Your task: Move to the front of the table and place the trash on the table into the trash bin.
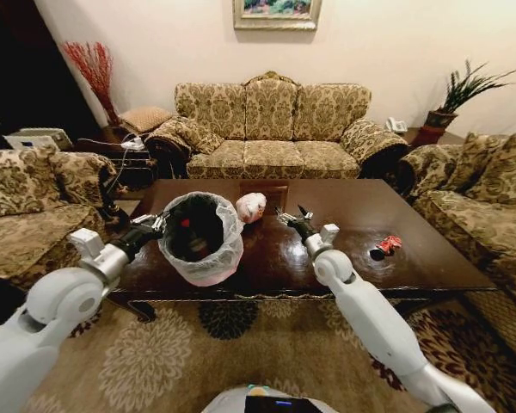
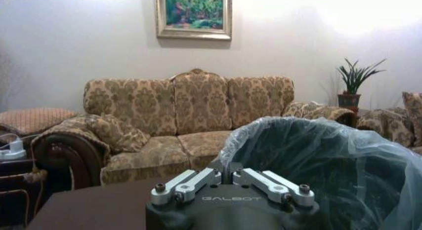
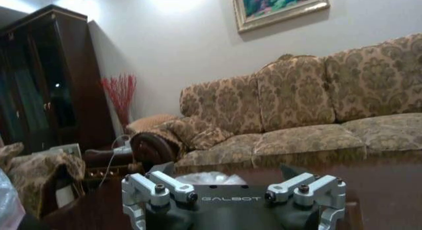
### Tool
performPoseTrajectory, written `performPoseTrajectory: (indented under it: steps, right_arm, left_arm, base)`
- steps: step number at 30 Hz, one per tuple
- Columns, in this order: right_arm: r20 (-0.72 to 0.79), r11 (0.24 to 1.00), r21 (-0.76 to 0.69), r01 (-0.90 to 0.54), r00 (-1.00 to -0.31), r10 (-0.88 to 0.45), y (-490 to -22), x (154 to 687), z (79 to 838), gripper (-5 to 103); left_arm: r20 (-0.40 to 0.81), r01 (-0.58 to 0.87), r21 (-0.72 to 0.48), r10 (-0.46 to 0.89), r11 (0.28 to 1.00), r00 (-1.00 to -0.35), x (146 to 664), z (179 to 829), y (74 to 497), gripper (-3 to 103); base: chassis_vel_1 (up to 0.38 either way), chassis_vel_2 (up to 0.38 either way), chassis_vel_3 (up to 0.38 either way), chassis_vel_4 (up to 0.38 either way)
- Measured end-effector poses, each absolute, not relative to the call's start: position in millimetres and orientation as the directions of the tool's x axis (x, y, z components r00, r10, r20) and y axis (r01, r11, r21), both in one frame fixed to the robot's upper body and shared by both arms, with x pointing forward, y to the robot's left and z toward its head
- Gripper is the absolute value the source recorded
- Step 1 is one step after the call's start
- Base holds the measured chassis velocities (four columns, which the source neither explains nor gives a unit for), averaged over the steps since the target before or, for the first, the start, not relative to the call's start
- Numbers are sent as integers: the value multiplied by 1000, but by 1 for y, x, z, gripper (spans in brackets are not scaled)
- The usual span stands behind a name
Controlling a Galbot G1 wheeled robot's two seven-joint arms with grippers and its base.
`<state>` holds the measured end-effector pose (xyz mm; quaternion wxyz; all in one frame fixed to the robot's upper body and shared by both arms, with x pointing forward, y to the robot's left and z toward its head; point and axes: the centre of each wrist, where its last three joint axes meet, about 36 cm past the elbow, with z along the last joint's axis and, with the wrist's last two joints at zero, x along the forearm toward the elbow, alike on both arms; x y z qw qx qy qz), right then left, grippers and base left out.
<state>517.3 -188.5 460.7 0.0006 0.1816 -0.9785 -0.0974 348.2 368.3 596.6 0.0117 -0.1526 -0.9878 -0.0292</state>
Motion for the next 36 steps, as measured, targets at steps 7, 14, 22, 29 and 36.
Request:
performPoseTrajectory:
  steps: [7,14,22,29,36]
  right_arm:
    - [-9,912,183,-366,-929,-371,-181,523,457,100]
    - [-10,878,231,-419,-903,-429,-146,544,457,100]
    - [97,908,264,-325,-928,-360,-68,542,477,100]
    - [192,935,276,-222,-941,-280,-29,571,478,100]
    - [286,939,306,-159,-925,-250,-18,602,472,100]
  left_arm:
    - [30,303,53,301,952,-953,350,593,370,4]
    - [28,303,54,302,952,-953,352,592,372,4]
    - [28,299,49,298,953,-954,351,588,374,4]
    - [21,305,42,304,951,-952,352,586,375,4]
    - [14,302,42,302,952,-953,354,584,379,4]
  base:
    - [-39,60,60,-64]
    - [-154,131,152,-134]
    - [-43,37,35,-47]
    - [0,0,0,0]
    - [0,0,0,0]
